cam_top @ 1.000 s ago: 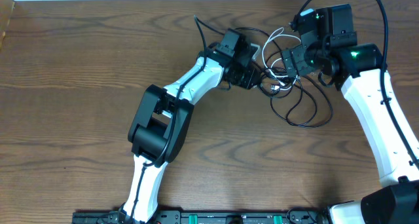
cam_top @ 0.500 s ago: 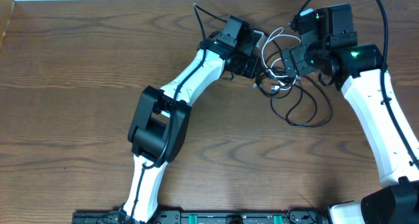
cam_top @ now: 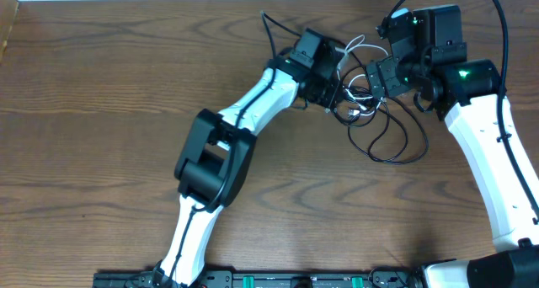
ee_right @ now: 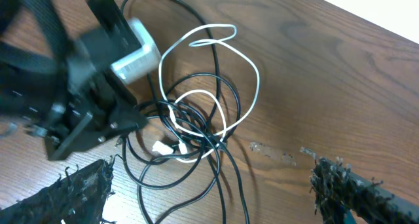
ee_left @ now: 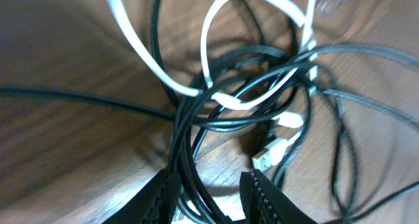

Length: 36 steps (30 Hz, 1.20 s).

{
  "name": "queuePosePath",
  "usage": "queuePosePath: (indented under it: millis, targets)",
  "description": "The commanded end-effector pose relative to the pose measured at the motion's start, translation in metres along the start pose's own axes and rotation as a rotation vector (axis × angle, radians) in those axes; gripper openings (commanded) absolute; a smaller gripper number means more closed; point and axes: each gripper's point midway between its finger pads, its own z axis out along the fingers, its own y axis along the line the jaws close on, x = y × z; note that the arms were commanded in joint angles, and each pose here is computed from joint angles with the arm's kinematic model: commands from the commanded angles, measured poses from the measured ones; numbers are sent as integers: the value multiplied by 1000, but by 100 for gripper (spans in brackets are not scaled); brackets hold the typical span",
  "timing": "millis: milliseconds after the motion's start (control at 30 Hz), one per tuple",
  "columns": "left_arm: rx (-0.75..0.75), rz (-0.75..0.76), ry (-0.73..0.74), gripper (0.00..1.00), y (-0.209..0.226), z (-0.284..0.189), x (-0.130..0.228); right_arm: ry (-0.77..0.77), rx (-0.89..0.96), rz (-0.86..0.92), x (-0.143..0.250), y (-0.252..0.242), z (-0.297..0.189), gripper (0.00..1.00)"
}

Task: Untangle cables

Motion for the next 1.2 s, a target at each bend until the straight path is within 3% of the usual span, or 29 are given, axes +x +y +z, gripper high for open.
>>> queuePosePath:
  millis: [0, 133, 933, 1033, 1100, 1167]
  targets:
    - [-30, -16, 16, 35, 7, 10, 4, -47, 7, -7, -12, -4, -14, 95]
    - [-95, -22, 20, 35, 20, 9, 6, -49, 8, -7, -13, -4, -14, 95]
    - [-93, -17, 96, 36, 13, 34, 31, -59, -13, -11, -15, 0, -14, 95]
    - [-92, -16, 113, 29, 12, 41, 37, -58, -13, -11, -14, 0, -14, 94]
    - [-93, -19, 121, 11, 12, 41, 39, -58, -13, -11, -14, 0, -15, 94]
    - [-106, -27, 124, 7, 17, 39, 40, -58, -13, -11, -14, 0, -15, 94]
